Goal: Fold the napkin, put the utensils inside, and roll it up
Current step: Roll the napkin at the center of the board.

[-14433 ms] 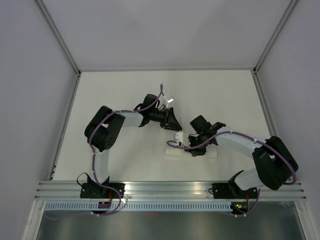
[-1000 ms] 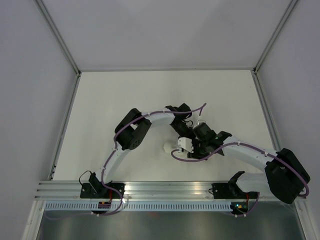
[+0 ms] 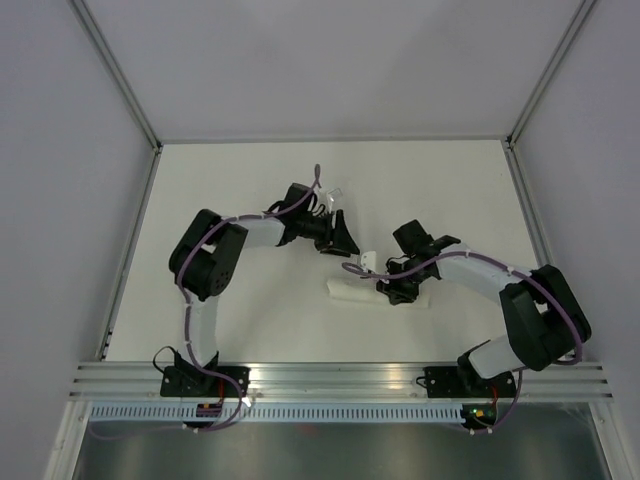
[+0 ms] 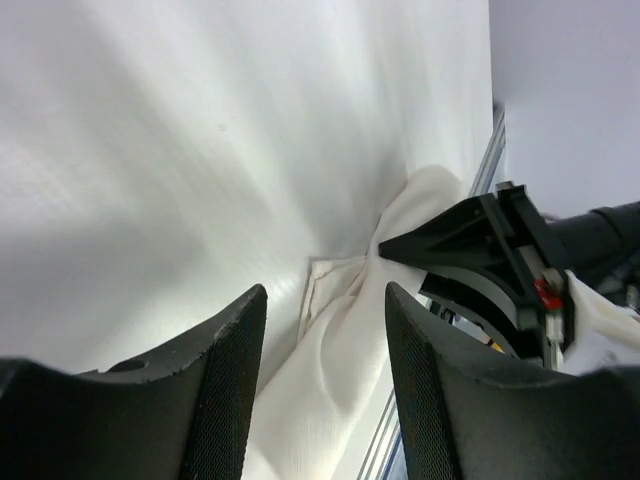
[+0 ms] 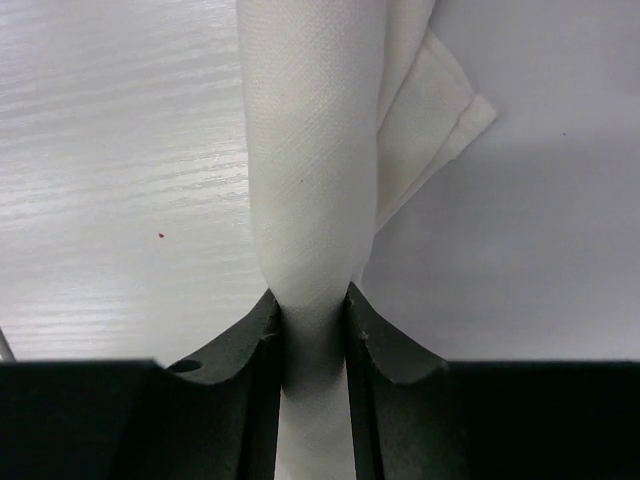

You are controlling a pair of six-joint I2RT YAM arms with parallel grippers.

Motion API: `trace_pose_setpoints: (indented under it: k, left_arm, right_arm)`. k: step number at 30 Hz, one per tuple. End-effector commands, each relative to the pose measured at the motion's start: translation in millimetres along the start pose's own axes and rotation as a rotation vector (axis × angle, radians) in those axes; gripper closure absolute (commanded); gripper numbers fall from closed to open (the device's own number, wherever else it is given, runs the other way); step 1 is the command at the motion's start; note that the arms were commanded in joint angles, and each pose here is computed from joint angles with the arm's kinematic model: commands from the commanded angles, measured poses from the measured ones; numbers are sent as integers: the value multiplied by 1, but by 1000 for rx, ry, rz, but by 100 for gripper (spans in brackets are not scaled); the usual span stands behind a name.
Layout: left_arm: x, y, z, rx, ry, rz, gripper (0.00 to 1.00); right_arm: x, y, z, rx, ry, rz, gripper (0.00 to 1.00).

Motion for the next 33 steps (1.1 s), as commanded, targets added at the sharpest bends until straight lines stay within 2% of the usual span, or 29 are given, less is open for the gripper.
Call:
trace_pose_setpoints:
  k: [1, 2, 3, 5, 8, 11, 14, 18, 21, 26, 30, 33]
  left_arm:
    - [-37, -27, -39, 1, -337, 36, 43]
    - [-43, -29, -48, -19, -426, 58, 43]
    - [-35, -21, -54, -48, -456, 48, 43]
    - [-41, -34, -73, -81, -586, 108, 43]
    - [-35, -41, -91, -144, -684, 215, 42]
    - [-25, -51, -102, -211, -740, 310, 40]
    - [-11, -62, -102, -295, -760, 519, 39]
    - [16, -85, -75, -357, -676, 781, 33]
    - [29, -90, -60, -376, -620, 903, 27]
    - [43, -94, -29, -401, -453, 1094, 26]
    - [53, -92, -9, -394, -377, 1169, 25]
    - [62, -88, 11, -383, -254, 1214, 25]
  right_arm:
    - [1, 2, -4, -171, -33, 21, 92]
    - [3, 1, 0, -217, -44, 31, 92]
    - [1, -3, -4, -241, -43, 39, 92]
    - [5, -7, 2, -313, -47, 85, 91]
    - [4, -24, 1, -404, -54, 129, 92]
    - [8, -39, 3, -456, -51, 174, 91]
    - [11, -50, 5, -494, -43, 208, 91]
    - [13, -61, 7, -523, -31, 245, 91]
    - [14, -66, 12, -541, -18, 263, 90]
    - [17, -72, 18, -553, -8, 288, 90]
    - [18, -75, 19, -551, -8, 305, 89]
    - [20, -75, 20, -553, 5, 309, 89]
Point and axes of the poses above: each gripper's point midway between its finger pads, its own z axis out along the fingers, its own y axis along the line the jaws close on, x = y × z, the point moved 7 cm from there along -z, back along the fingers, and after that the axes turned 4 degrees about -z, right-handed, at the moved point
